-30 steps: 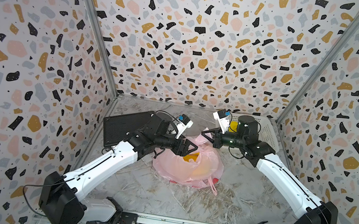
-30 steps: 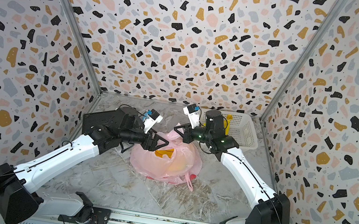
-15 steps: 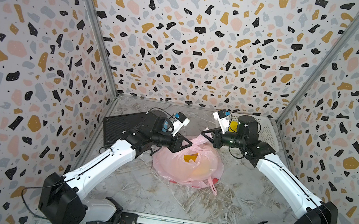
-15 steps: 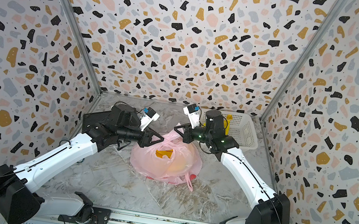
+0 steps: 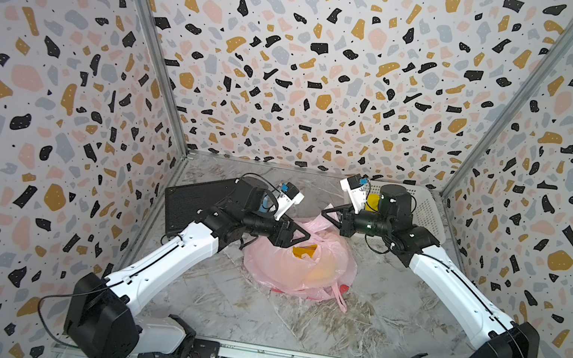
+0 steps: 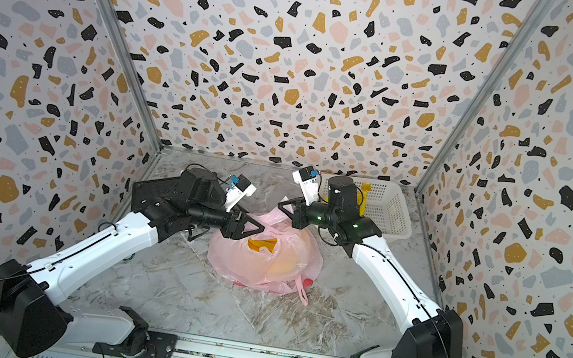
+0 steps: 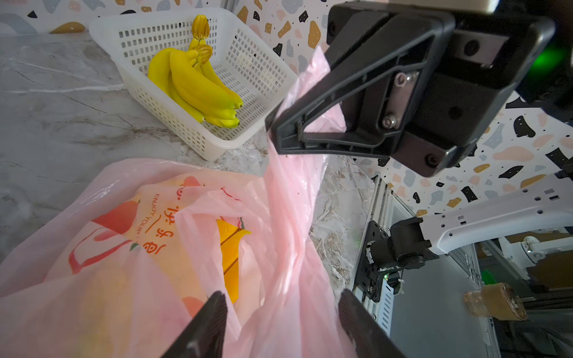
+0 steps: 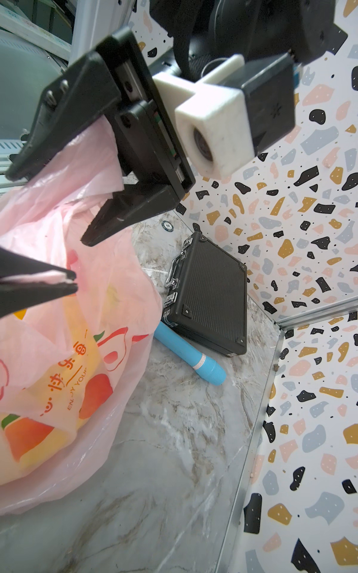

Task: Place the banana into a plastic bag & tie a knot
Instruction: Cross the plastic bag with the plastic bag.

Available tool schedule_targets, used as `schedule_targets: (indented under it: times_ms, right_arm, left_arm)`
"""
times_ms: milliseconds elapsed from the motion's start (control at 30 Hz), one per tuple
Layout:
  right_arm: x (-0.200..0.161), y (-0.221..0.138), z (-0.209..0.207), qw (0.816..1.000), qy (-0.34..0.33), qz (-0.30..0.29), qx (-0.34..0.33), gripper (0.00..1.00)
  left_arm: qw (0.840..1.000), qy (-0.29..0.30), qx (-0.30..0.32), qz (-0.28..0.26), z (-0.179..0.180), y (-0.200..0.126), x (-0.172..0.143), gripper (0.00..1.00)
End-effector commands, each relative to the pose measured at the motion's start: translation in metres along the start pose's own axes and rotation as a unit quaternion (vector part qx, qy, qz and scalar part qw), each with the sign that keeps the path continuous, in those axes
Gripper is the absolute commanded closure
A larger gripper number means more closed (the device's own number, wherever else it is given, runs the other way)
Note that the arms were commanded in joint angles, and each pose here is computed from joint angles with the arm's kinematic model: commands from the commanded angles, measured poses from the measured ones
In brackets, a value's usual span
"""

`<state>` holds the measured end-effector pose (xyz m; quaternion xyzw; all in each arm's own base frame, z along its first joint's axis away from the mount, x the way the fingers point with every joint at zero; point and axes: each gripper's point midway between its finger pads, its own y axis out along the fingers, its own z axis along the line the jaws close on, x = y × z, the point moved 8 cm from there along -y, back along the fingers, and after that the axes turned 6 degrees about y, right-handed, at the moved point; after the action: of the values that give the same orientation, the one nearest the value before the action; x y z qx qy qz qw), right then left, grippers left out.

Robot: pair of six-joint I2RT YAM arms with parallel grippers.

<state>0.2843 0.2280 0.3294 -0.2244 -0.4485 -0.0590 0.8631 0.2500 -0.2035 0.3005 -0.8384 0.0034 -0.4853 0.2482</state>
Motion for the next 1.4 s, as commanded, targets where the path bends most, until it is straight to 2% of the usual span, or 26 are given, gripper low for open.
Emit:
schedule_targets:
  times_ms: [0,100,233,300,333,533,700,867,967,1100,1233,1267,1300,1367]
  right_arm:
    - [0.004,-0.006,0.008,1.0,-0.011,-0.008,0.006,1.0]
    - [0.004,-0.007,0.009,1.0,-0.012,-0.008,0.005,1.0]
    - [0.004,-0.008,0.009,1.0,-0.013,-0.007,0.001,1.0]
    - [0.004,-0.008,0.009,1.0,-0.012,-0.007,0.0,1.0]
    - [0.004,-0.008,0.009,1.0,-0.012,-0.006,0.002,1.0]
    - [0.002,-0.015,0.02,0.999,-0.014,-0.01,0.03,1.0]
    - [-0.017,-0.019,0.037,0.997,-0.014,0.009,0.073,1.0]
    - [-0.038,-0.021,0.049,0.996,-0.011,0.035,0.085,1.0]
    - [-0.036,-0.028,0.053,0.997,-0.008,0.028,0.07,0.86]
    - [-0.019,-0.049,0.065,0.999,-0.017,0.009,0.033,0.64]
    - [-0.007,-0.071,0.072,0.999,-0.025,-0.025,-0.008,0.23]
    - [-0.004,-0.076,0.072,0.999,-0.024,-0.034,-0.021,0.16]
    - [-0.001,-0.082,0.072,0.998,-0.023,-0.044,-0.032,0.02]
    - [0.004,-0.092,0.066,0.996,-0.01,-0.066,-0.063,0.0]
  left_arm:
    - [1.0,0.017,-0.008,0.001,0.0,0.001,-0.001,0.42]
    - [1.0,0.018,-0.008,0.004,0.001,0.001,-0.003,0.56]
    - [1.0,0.019,-0.012,0.008,0.001,0.002,-0.004,0.81]
    - [1.0,0.02,-0.011,0.008,0.001,0.003,-0.004,0.97]
    - [1.0,0.022,-0.01,0.007,0.002,0.003,-0.004,1.0]
    - [0.999,0.048,0.018,-0.008,0.009,0.005,0.0,1.0]
    - [0.994,0.097,0.055,-0.022,0.02,0.01,0.004,1.0]
    - [0.987,0.155,0.023,-0.038,0.015,0.012,0.003,1.0]
    - [0.982,0.181,0.004,-0.046,0.008,0.008,-0.001,1.0]
    - [0.978,0.204,0.008,-0.05,0.004,0.003,-0.005,1.0]
    - [0.974,0.218,-0.006,-0.063,0.001,0.002,-0.003,1.0]
    - [0.973,0.22,-0.008,-0.066,0.001,0.002,-0.003,1.0]
    - [0.973,0.222,-0.01,-0.07,0.001,0.003,-0.002,1.0]
    - [0.972,0.224,-0.014,-0.073,0.001,0.004,-0.001,1.0]
